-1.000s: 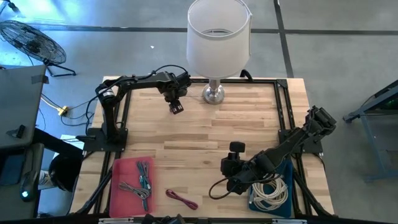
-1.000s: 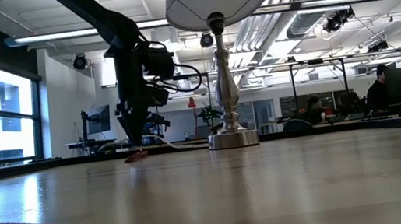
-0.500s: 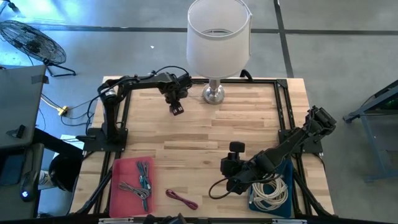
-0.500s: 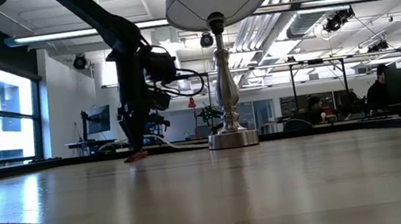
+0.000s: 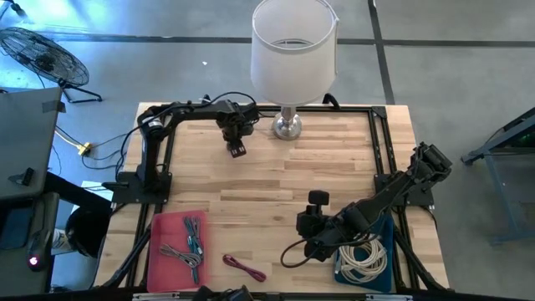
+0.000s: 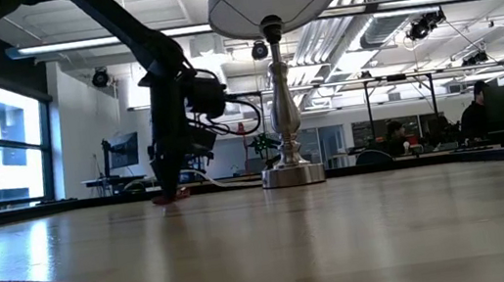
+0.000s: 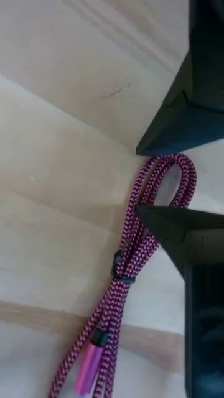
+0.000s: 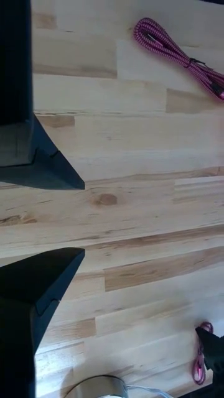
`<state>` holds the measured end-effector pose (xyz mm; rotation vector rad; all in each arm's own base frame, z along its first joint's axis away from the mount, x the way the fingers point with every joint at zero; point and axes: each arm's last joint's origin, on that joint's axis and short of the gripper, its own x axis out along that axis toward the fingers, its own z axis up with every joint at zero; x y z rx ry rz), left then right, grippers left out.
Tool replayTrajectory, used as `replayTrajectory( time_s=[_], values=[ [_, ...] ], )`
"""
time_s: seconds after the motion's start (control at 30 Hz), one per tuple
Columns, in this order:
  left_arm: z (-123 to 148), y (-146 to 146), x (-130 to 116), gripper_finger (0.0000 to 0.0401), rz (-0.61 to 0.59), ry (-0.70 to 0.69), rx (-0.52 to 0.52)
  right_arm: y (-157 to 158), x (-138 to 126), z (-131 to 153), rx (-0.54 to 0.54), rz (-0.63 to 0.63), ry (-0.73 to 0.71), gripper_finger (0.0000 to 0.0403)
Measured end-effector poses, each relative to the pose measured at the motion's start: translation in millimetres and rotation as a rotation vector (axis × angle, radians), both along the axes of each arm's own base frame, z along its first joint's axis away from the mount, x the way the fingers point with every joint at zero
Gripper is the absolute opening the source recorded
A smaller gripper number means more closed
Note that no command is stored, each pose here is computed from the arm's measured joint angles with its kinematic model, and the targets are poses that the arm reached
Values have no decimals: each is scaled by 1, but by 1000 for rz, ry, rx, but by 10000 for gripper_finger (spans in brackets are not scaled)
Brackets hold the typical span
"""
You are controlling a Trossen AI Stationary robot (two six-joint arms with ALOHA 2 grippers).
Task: Pick & Place USB Port
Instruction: Put the top red USB cable into the pink bin
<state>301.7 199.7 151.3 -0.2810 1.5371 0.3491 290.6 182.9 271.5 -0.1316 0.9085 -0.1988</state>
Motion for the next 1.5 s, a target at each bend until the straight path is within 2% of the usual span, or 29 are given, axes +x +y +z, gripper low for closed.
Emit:
replayTrajectory(
  time_s=[0.07,0.17,0.33,0.53,0.73,0.9,1.03,1.23,1.33,1.5],
  values=[
    [0,0,0,105,-11,13,18,0,0,0,-1,1,0,153],
    [0,1,-1,27,-48,18,20,1,-1,0,-5,2,-2,153],
    [0,-2,-4,4,-85,56,-6,1,0,0,-11,-1,-6,153],
    [7,-15,-10,1,-142,161,4,0,-1,0,-15,-1,-7,153],
    [42,-37,-15,0,-192,156,16,0,0,0,-16,-3,-8,150],
    [78,-62,-22,0,-247,95,57,0,-1,0,-16,-2,-8,141],
    [97,-67,-24,0,-276,-17,88,0,0,0,-20,-4,-10,138],
    [98,-60,-19,0,-359,-85,112,0,0,0,-26,-10,-16,138],
    [93,-56,-13,3,-364,-109,133,0,0,0,-26,-9,-16,138],
    [95,-56,-11,21,-441,-125,164,0,-1,0,-28,-8,-14,138]
  ],
)
